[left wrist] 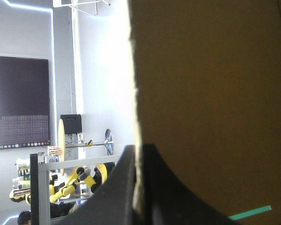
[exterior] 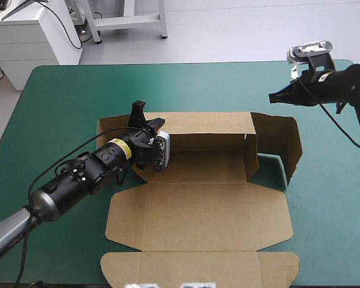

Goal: Fold the box

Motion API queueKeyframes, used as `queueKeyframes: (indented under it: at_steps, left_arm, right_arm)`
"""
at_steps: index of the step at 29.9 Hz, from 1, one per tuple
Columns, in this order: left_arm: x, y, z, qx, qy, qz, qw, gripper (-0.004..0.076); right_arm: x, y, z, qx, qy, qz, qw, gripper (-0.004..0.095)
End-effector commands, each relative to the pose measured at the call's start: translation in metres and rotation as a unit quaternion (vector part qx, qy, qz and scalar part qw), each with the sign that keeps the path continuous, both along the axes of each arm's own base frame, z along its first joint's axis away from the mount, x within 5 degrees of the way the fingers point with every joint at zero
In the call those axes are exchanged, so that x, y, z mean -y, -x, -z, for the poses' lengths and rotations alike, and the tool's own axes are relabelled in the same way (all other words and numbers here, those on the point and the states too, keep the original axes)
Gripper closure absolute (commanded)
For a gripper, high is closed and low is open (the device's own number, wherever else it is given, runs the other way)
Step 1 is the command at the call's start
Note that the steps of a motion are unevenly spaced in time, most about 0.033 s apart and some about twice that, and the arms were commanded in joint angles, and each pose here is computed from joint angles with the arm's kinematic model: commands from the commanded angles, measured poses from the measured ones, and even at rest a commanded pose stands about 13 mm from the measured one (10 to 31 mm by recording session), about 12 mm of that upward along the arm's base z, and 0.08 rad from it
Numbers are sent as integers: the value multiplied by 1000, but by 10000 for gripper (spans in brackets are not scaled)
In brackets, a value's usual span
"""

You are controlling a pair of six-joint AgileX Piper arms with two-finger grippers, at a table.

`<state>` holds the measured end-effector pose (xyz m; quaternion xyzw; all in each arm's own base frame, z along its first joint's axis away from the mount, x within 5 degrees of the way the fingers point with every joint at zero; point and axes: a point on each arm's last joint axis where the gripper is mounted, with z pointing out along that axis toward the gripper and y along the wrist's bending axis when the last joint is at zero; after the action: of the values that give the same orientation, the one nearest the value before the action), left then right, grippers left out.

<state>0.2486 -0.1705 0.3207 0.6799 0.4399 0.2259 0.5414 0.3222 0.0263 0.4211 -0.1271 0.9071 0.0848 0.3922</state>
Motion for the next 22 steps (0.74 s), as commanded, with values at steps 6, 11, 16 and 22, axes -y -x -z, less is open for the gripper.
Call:
queueKeyframes:
  at_steps: [6,11,16,22]
  left_arm:
    - [1,5,-24,61,18,19,998,731]
    - [1,5,-24,61,18,19,998,731]
    - [2,4,-24,64,20,21,998,732]
    - [2,1,-20,62,14,20,998,732]
  right_arm:
    - [-1,-21,1,-14,-23,3,1000,927]
    - [-1,-28,9,-24,-25,3,999,927]
    - [-2,-33,11,-20,-34,4,999,927]
    - [-6,-43,21,-32,-50,0,998,927]
